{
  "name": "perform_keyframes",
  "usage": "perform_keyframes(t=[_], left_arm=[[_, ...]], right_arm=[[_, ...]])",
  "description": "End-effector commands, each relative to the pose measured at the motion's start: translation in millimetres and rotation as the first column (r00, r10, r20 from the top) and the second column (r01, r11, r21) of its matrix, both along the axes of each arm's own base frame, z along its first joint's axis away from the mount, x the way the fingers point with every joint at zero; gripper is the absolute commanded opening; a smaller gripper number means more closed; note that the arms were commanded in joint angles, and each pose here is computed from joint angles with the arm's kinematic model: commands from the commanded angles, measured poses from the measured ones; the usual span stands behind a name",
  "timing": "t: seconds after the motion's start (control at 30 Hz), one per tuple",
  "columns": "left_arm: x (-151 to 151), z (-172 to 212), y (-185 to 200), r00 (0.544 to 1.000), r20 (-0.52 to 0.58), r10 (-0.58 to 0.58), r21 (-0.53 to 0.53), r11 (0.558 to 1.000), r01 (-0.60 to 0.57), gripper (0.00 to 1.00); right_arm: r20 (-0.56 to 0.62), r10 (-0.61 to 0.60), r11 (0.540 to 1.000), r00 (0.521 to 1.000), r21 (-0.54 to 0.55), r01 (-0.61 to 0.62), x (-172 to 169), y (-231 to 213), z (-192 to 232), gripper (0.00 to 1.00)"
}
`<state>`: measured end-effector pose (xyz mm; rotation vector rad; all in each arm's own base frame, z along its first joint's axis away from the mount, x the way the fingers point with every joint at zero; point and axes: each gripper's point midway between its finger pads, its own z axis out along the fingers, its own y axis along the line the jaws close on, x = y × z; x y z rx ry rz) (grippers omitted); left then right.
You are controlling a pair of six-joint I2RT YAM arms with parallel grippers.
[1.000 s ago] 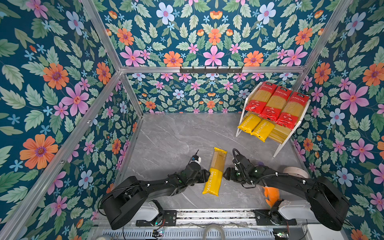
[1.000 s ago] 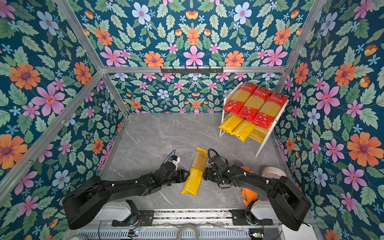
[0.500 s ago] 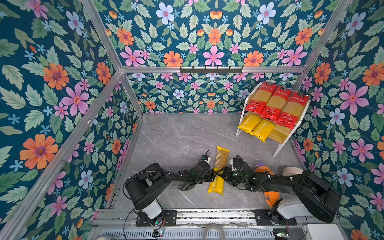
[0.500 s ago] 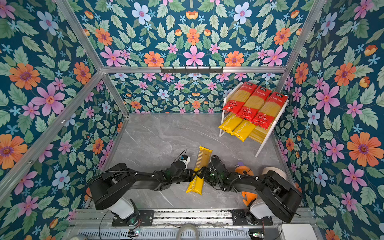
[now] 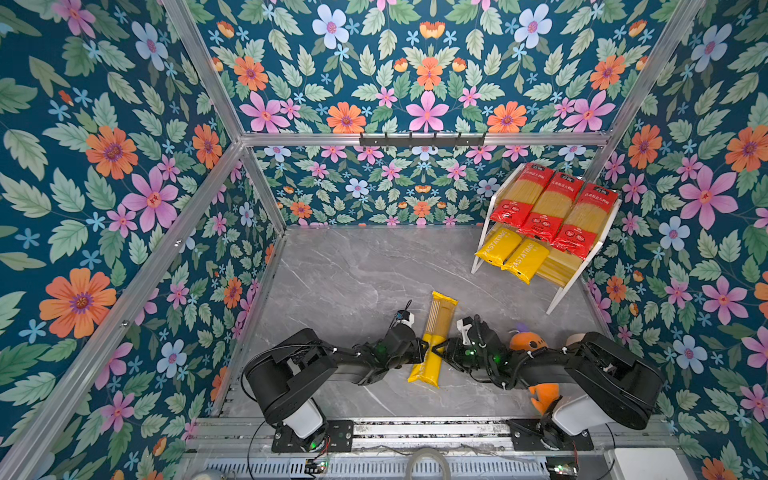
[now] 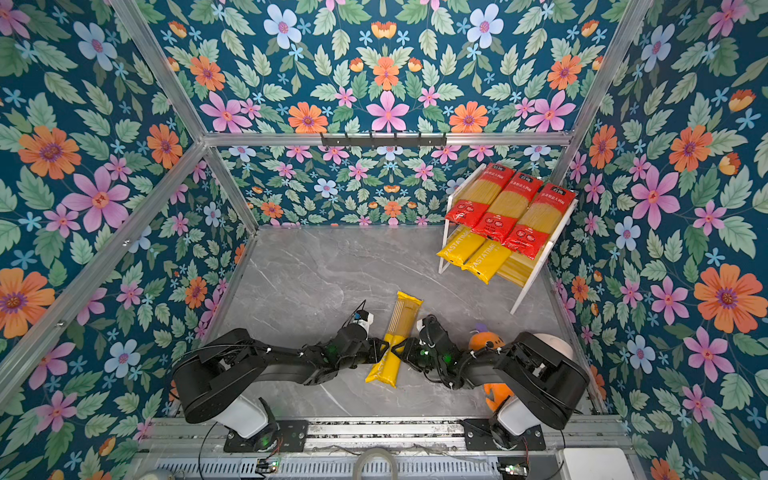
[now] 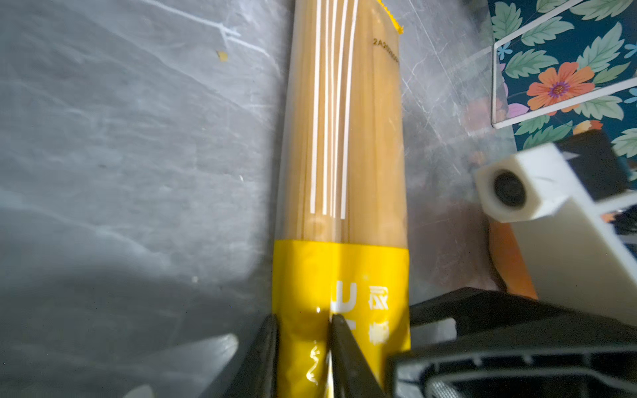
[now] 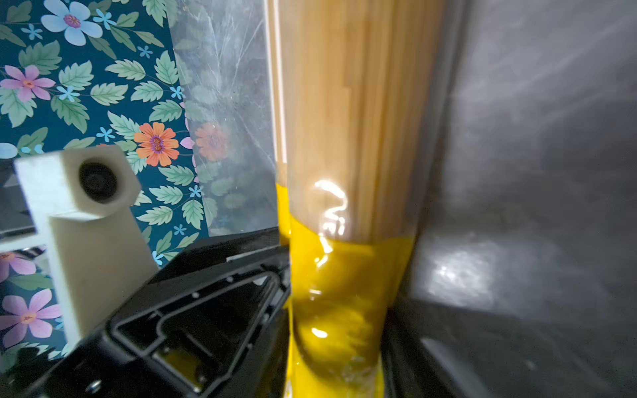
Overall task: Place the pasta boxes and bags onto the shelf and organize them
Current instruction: 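Grasp the yellow spaghetti pack on the table with both grippers, then lift the spaghetti pack upright with both grippers, tilting its top toward the shelf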
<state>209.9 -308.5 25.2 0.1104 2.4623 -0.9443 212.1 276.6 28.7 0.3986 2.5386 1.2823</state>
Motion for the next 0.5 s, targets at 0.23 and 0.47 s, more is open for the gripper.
perform_keyframes(t=[0.23,0.47], left_arm=[[-7.2,29.5,6.2,0.996,-0.066,-0.054,-0.121,0.992,0.046,0.31],[1.7,58.1,26.9,1.000,-0.011,-0.017,-0.169,0.986,0.015,0.38]], right_arm=[[0.105,0.048,0.998,0.993,-0.046,-0.043,0.4,-4.7,4.1,0.13],[0.349,0.151,0.988,0.925,-0.068,-0.136,3.1,1.9,48.1,0.00]])
